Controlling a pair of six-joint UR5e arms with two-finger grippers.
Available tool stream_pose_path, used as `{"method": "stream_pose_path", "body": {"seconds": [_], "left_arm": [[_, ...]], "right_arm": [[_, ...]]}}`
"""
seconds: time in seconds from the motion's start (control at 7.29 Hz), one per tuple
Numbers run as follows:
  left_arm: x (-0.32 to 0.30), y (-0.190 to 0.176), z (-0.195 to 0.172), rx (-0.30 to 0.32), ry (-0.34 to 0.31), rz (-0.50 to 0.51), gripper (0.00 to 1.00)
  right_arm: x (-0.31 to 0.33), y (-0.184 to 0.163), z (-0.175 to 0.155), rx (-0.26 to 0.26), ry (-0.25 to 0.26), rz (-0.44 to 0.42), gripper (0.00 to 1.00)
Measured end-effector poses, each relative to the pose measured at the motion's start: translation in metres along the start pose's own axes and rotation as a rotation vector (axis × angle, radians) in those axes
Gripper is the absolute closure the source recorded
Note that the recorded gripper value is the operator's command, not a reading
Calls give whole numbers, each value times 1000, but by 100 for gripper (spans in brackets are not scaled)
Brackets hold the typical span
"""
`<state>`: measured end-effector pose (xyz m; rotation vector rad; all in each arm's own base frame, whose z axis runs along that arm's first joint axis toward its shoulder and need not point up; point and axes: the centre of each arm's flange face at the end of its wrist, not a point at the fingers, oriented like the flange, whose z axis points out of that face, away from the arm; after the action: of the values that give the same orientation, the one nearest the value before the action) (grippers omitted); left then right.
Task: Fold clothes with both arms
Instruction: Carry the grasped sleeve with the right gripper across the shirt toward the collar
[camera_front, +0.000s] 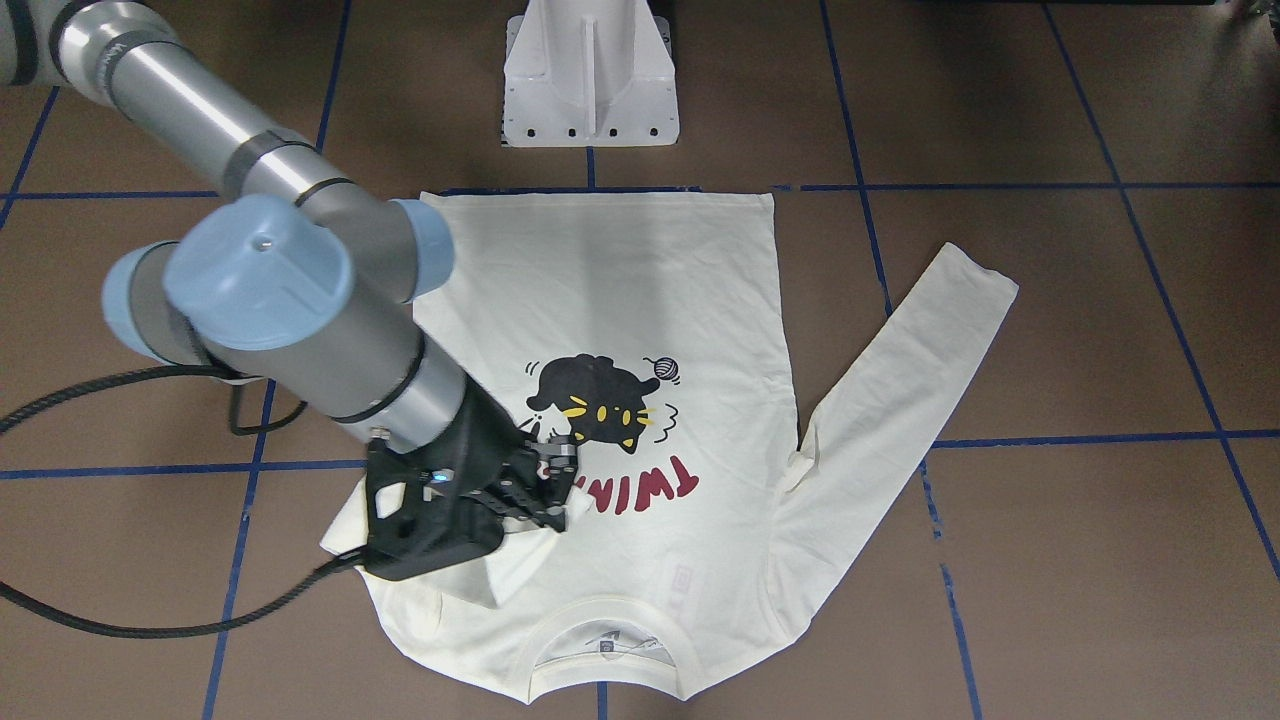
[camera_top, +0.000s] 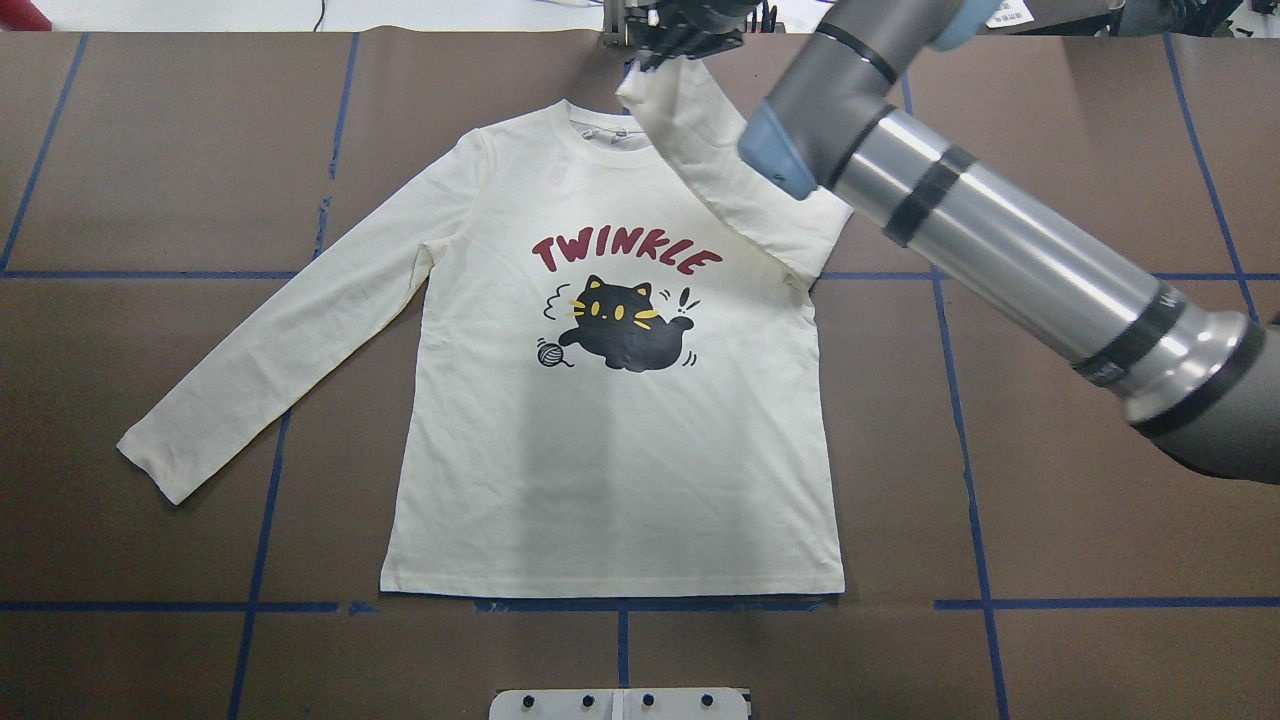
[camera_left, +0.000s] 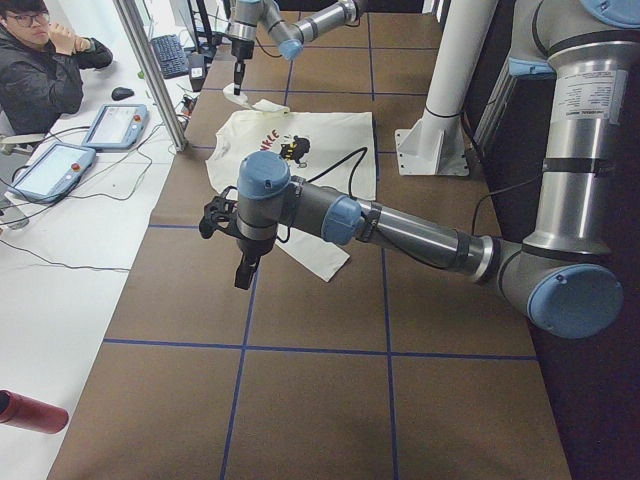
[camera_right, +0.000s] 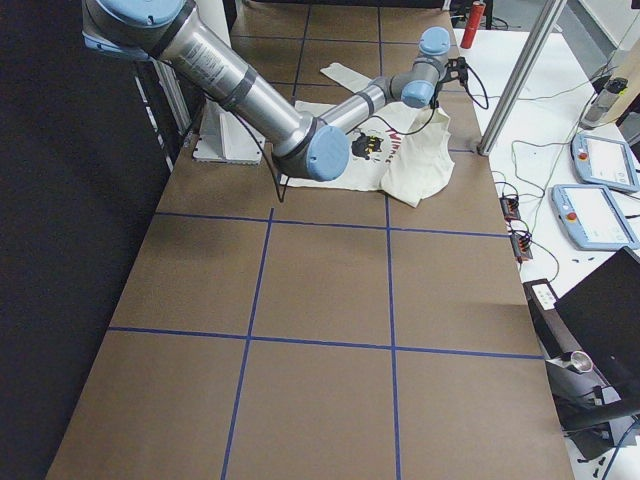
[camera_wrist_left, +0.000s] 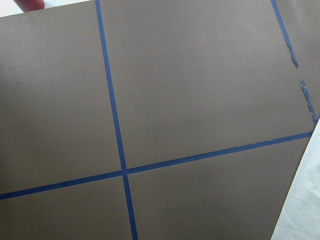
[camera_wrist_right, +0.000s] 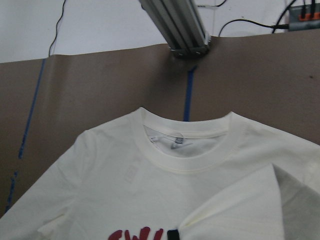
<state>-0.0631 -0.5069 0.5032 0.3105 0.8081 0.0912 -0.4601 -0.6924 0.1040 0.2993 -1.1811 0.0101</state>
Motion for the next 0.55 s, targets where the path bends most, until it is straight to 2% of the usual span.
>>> {"method": "stream_pose_path", "body": {"seconds": [0.14,0.41,0.55], "left_arm": [[0,0,0,0,0,-1,0],[-2,-1,2,-3,0,-4,0],[-3,-1,3,-6,0,-5,0]], "right_arm": [[-51,22,36,-13,5,-28,100],[-107,103,110,-18,33,-87,100],[-118,123,124,-10,27,-106,100]]}}
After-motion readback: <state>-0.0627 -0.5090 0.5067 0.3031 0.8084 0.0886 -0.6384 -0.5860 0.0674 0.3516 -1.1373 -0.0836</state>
